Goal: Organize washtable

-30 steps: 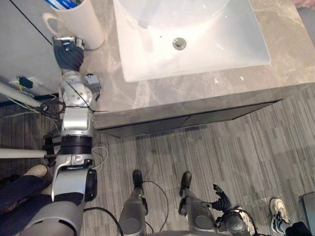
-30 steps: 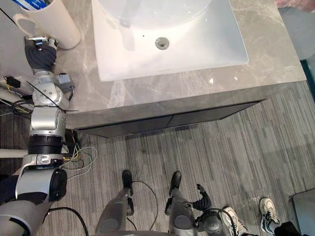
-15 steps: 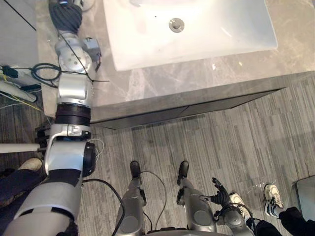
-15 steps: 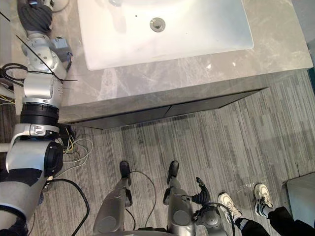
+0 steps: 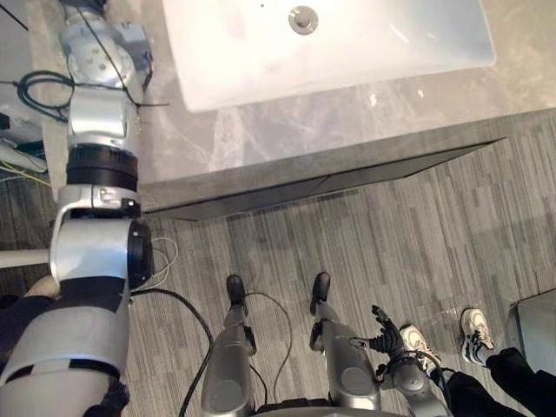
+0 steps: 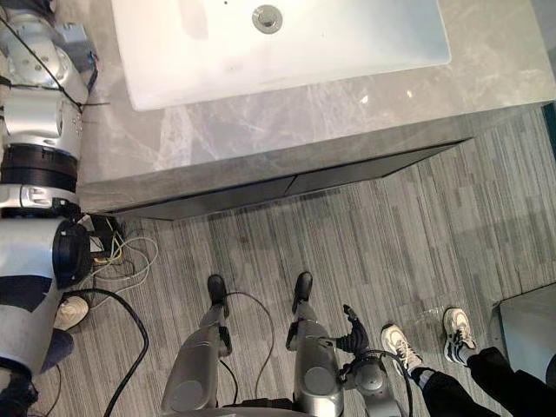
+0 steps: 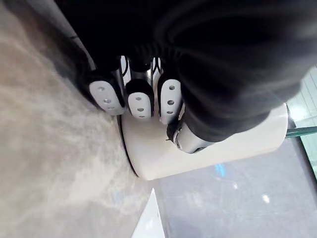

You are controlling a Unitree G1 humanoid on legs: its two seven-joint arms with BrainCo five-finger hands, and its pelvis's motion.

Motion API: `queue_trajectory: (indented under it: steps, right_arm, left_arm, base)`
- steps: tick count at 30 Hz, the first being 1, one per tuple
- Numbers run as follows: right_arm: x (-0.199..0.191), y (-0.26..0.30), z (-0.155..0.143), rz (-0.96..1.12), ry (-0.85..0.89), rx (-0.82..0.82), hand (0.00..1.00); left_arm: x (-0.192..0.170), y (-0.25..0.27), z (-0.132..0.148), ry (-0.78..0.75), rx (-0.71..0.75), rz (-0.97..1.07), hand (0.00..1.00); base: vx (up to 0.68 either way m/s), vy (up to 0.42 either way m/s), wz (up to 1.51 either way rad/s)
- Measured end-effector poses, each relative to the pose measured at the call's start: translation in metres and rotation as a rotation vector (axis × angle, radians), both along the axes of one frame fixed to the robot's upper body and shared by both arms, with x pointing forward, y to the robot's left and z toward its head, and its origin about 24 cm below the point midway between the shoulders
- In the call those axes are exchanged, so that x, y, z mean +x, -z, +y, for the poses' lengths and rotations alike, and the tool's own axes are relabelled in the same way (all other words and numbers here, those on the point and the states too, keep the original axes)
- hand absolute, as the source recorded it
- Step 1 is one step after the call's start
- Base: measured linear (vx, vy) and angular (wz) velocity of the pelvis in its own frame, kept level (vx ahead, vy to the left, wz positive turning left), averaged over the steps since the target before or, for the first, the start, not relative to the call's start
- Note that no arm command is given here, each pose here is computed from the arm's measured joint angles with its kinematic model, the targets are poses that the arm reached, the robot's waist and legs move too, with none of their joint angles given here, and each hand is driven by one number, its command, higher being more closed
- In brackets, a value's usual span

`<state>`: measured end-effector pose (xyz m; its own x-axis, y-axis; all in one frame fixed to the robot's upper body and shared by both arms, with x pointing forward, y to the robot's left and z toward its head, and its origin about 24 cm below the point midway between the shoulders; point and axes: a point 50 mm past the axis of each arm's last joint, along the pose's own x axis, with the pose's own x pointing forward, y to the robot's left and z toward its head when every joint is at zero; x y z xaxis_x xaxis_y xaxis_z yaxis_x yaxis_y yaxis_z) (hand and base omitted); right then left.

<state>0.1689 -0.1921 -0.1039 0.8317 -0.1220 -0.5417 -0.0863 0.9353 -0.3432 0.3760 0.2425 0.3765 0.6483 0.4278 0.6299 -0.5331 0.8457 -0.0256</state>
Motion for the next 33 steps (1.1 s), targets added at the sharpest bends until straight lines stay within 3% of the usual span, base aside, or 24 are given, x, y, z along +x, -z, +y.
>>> queue_trajectory:
  steps: [18,33]
  right_arm:
    - [0.008,-0.011,0.003,-0.065,0.005,0.030,0.00]
    - [0.003,-0.017,0.005,-0.093,0.003,0.037,0.00]
  left_arm:
    - [-0.023,-0.071,-0.006,0.022,0.012,-0.127,1.00]
    - [-0.011,-0.063,-0.034,0.082,0.029,-0.100,1.00]
  base:
    - [-0.01,-0.003,-0.04]
    - [0.00,-0.001,0.00]
